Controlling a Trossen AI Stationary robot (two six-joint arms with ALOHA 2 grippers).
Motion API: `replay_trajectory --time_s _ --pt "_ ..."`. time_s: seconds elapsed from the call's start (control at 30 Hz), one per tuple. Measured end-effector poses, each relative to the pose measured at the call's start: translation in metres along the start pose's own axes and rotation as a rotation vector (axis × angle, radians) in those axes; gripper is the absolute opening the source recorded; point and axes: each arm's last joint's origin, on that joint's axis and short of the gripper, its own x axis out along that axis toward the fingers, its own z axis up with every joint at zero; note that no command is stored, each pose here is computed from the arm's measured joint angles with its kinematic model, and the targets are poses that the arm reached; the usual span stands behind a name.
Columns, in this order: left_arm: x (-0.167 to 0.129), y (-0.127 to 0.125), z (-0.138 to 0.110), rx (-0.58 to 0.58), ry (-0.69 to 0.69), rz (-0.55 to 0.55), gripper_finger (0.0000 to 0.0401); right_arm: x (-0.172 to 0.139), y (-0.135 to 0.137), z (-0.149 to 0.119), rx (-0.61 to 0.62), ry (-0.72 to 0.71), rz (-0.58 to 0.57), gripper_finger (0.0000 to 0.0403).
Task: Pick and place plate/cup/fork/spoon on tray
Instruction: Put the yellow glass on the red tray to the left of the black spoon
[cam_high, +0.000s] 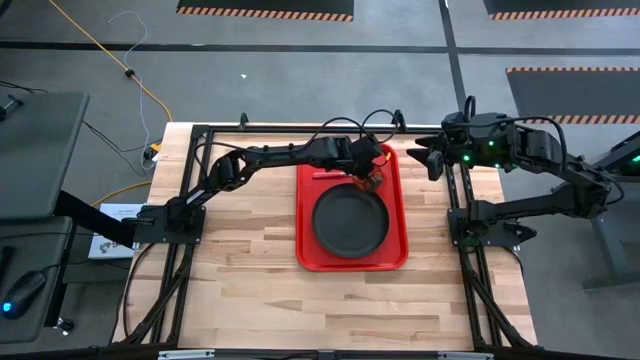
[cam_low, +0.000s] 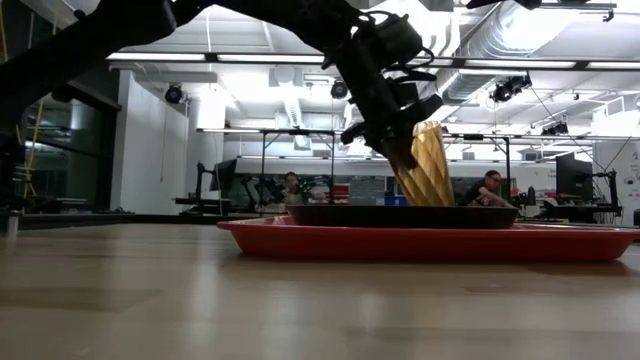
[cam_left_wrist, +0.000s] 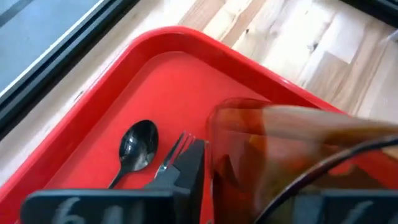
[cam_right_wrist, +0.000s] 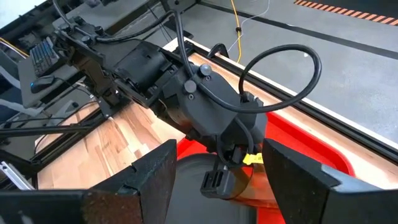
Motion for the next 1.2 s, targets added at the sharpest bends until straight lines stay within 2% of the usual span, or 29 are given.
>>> replay_trajectory --time_s 0.6,1.2 --pt "-0.001 -0.005 0.016 -0.045 -0.159 -0.052 0.0157 0.000 0.000 0.000 -0.008 0.000 0.000 0.0229" --pt "-0.003 0.000 0.028 -0.069 -0.277 -0.044 0.0166 0.000 0.000 0.000 -0.027 0.000 0.000 0.0229"
